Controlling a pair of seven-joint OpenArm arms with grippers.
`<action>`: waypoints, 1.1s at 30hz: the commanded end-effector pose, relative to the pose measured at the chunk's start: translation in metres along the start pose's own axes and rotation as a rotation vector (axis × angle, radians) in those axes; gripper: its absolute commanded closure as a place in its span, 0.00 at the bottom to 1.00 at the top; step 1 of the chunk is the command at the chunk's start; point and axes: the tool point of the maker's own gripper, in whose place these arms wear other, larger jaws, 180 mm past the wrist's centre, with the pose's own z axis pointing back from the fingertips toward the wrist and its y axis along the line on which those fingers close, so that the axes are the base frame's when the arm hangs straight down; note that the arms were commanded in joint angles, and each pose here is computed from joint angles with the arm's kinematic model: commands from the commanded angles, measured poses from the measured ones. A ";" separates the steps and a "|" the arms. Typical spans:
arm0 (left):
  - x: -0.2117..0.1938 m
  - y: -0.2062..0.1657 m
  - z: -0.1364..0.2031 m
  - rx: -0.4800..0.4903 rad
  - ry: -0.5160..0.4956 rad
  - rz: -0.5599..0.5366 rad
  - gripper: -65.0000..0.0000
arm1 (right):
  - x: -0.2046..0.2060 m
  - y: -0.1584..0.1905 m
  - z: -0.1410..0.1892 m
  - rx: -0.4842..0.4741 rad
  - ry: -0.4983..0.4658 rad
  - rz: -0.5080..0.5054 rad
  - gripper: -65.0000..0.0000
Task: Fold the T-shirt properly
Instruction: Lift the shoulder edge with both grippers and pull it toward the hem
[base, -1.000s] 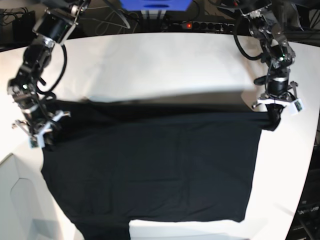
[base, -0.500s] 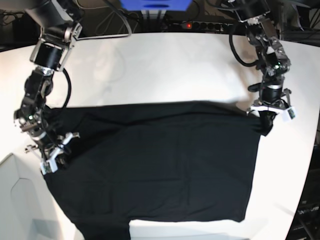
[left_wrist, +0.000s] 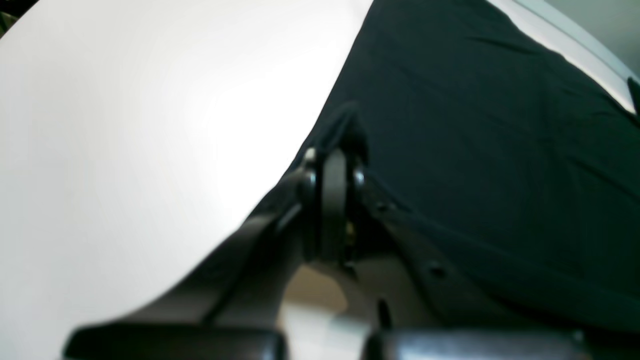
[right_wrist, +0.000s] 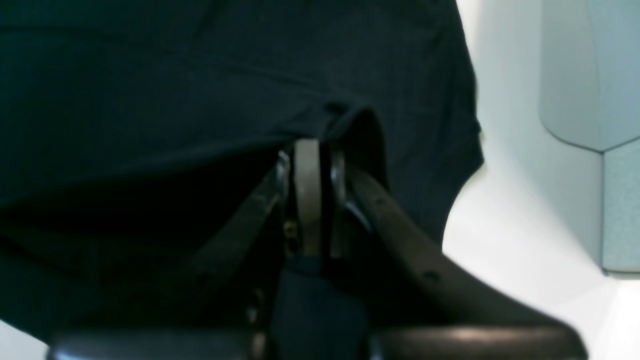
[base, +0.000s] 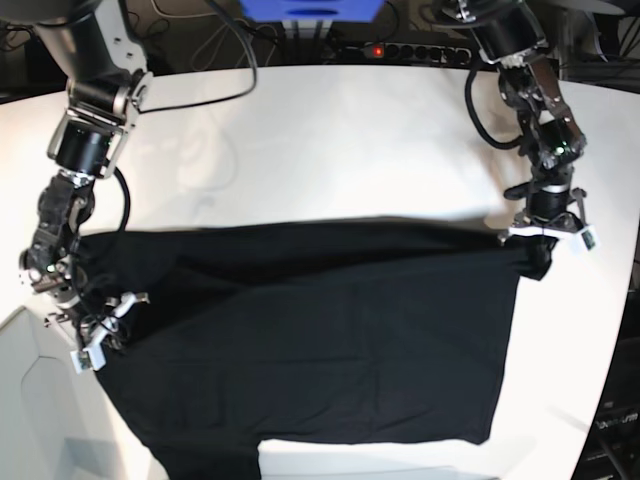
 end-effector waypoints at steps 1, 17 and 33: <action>0.019 -0.004 -0.002 -0.015 -0.057 -0.005 1.00 | 0.028 -0.008 0.004 -0.007 -0.074 0.016 1.00; 0.018 -0.001 -0.018 -0.009 -0.042 0.019 1.00 | 0.030 -0.005 -0.005 0.014 -0.086 -0.014 1.00; 0.054 -0.021 -0.039 -0.046 -0.113 0.056 1.00 | 0.033 -0.007 -0.004 0.011 -0.101 -0.011 1.00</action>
